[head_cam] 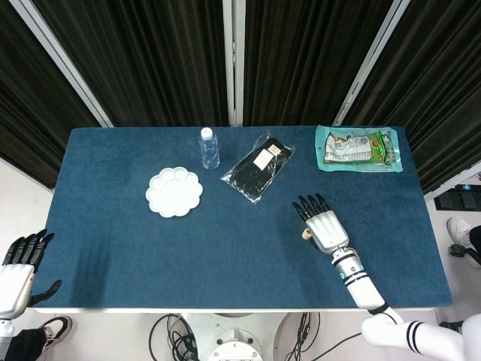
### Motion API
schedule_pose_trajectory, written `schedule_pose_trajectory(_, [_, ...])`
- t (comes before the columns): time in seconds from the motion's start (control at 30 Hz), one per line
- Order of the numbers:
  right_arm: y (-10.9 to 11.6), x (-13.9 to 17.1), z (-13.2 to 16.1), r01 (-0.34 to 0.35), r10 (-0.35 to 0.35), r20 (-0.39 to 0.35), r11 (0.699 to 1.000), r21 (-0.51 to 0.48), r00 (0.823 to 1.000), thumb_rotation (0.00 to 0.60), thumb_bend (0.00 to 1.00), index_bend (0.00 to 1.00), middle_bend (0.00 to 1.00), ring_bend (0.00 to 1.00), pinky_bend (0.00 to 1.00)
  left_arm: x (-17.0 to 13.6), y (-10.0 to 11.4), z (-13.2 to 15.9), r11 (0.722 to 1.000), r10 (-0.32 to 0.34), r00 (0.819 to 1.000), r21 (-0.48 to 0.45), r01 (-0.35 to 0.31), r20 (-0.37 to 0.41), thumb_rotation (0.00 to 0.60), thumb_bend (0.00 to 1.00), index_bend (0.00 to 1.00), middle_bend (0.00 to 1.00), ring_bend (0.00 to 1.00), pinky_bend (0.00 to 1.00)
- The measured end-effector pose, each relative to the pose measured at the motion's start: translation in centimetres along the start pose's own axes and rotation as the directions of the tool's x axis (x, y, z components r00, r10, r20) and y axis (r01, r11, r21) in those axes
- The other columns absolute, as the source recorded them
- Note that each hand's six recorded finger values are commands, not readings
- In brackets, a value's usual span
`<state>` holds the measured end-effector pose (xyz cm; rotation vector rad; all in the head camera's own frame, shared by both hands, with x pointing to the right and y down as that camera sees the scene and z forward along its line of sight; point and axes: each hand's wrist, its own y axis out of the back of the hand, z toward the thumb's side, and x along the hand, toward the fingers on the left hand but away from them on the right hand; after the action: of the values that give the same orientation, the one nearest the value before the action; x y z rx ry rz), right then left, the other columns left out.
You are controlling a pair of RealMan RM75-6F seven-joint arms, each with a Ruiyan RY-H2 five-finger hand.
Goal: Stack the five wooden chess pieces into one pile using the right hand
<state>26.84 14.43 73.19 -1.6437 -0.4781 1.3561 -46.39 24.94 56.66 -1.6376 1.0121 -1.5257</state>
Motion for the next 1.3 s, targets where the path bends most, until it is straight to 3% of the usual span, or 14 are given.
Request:
schedule_pose_trajectory(0.23, [0.8, 1.1, -1.0, 0.033, -0.033, 0.013, 0.999, -0.004, 0.999, 0.6, 0.15, 0.0, 0.0, 0.0, 0.0, 0.0, 0.0, 0.0, 1.0, -0.001, 1.0, -0.001, 0.001, 0.003, 0.6, 0.23, 0.04, 0.0, 0.0, 0.0])
schedule_pose_trajectory(0.4, [0.8, 3.6, -3.1, 0.05, -0.049, 0.046, 0.999, -0.016, 0.998, 0.6, 0.15, 0.01, 0.0, 0.0, 0.0, 0.0, -0.1, 0.2, 1.0, -0.003, 1.0, 0.0, 0.003, 0.007, 0.6, 0.23, 0.04, 0.0, 0.0, 0.0])
schedule_pose_trajectory(0.6, [-0.8, 5.5, -5.0, 0.015, -0.011, 0.081, 0.999, -0.05, 0.997, 0.6, 0.15, 0.12, 0.0, 0.0, 0.0, 0.0, -0.2, 0.5, 1.0, -0.008, 1.0, 0.005, 0.008, 0.016, 0.6, 0.23, 0.04, 0.0, 0.0, 0.0])
schedule_pose_trajectory(0.87, [-2.9, 5.7, -7.3, -0.008, 0.017, 0.14, 0.998, -0.064, 0.99, 0.6, 0.22, 0.3, 0.01, 0.0, 0.0, 0.0, -0.2, 0.5, 1.0, -0.007, 1.0, 0.004, 0.007, 0.014, 0.6, 0.23, 0.04, 0.0, 0.0, 0.0])
schedule_pose_trajectory(1.3, [-4.4, 5.5, -7.8, -0.038, 0.051, 0.164, 0.996, -0.08, 0.985, 0.6, 0.27, 0.43, 0.02, 0.0, 0.0, 0.0, -0.2, 0.3, 1.0, -0.01, 1.0, 0.005, 0.01, 0.01, 0.6, 0.24, 0.04, 0.0, 0.0, 0.0])
